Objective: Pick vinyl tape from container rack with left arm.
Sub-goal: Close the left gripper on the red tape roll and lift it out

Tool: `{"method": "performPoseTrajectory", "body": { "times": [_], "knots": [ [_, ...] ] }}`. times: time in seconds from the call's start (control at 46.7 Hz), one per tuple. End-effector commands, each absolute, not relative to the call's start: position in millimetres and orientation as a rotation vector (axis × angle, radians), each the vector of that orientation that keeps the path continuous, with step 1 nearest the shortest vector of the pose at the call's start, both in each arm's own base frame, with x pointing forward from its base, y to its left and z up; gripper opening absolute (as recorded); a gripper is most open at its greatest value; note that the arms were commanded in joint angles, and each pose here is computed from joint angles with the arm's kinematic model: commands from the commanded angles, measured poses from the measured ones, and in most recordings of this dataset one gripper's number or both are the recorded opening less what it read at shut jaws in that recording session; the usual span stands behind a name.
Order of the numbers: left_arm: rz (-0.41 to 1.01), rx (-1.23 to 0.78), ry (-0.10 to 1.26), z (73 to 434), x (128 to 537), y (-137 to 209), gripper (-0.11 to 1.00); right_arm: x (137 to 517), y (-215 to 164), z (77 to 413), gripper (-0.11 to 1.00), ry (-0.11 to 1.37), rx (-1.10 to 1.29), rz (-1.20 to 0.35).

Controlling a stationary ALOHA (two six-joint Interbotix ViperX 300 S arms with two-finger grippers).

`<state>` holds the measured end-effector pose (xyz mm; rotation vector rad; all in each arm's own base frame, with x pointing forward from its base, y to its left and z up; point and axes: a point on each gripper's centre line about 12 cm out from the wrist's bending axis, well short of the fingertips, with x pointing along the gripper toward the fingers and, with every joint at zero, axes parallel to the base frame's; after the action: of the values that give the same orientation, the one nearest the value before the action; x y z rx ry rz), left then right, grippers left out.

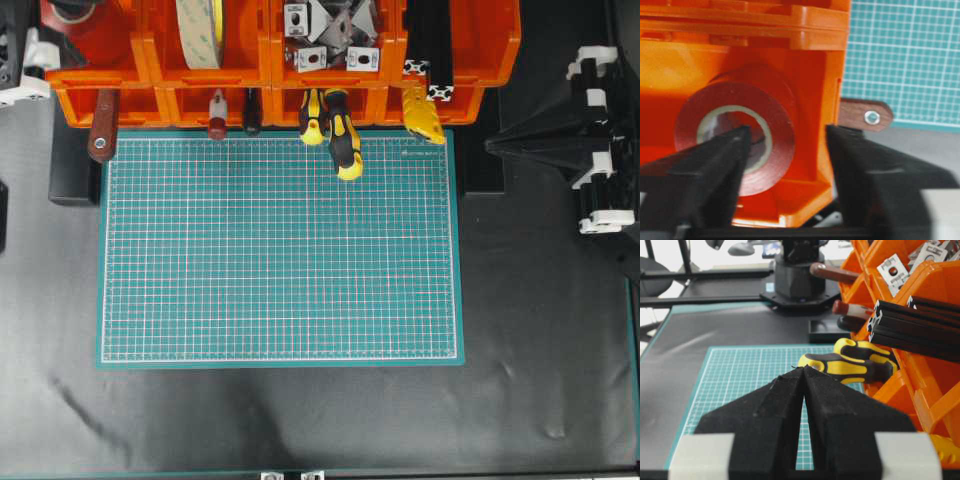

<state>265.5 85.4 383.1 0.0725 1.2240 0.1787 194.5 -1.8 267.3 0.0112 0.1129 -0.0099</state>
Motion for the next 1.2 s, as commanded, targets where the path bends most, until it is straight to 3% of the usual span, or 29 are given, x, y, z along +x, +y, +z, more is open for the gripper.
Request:
{"method": "performPoseTrajectory", "body": {
  "times": [0.0,0.128,0.407,0.621,0.835,0.963,1.177],
  "knots": [
    [0.185,0.083,1.203,389.1,264.4,87.2,0.48,196.4,-2.1,275.3,0.0,0.093,0.014,-0.012],
    [0.167,0.11,1.203,394.2,263.5,86.9,0.19,196.2,-2.1,275.8,0.0,0.09,0.014,-0.012],
    [0.151,0.132,1.135,462.3,255.6,72.8,0.18,194.8,-2.1,277.4,0.0,0.082,0.014,-0.012],
    [0.004,0.218,1.017,504.3,272.0,21.1,0.18,193.2,-2.1,279.5,0.0,0.071,0.013,-0.011],
    [-0.125,0.226,1.029,488.5,304.3,-38.1,0.18,191.1,-2.1,282.0,0.0,0.059,0.014,-0.011],
    [-0.181,0.231,0.969,473.5,331.2,-69.7,0.18,188.9,-2.1,283.0,0.0,0.067,0.014,-0.011],
    [-0.222,0.247,0.931,410.8,369.7,-94.0,0.18,183.1,-2.0,284.7,0.0,0.088,0.014,-0.011]
  ]
}}
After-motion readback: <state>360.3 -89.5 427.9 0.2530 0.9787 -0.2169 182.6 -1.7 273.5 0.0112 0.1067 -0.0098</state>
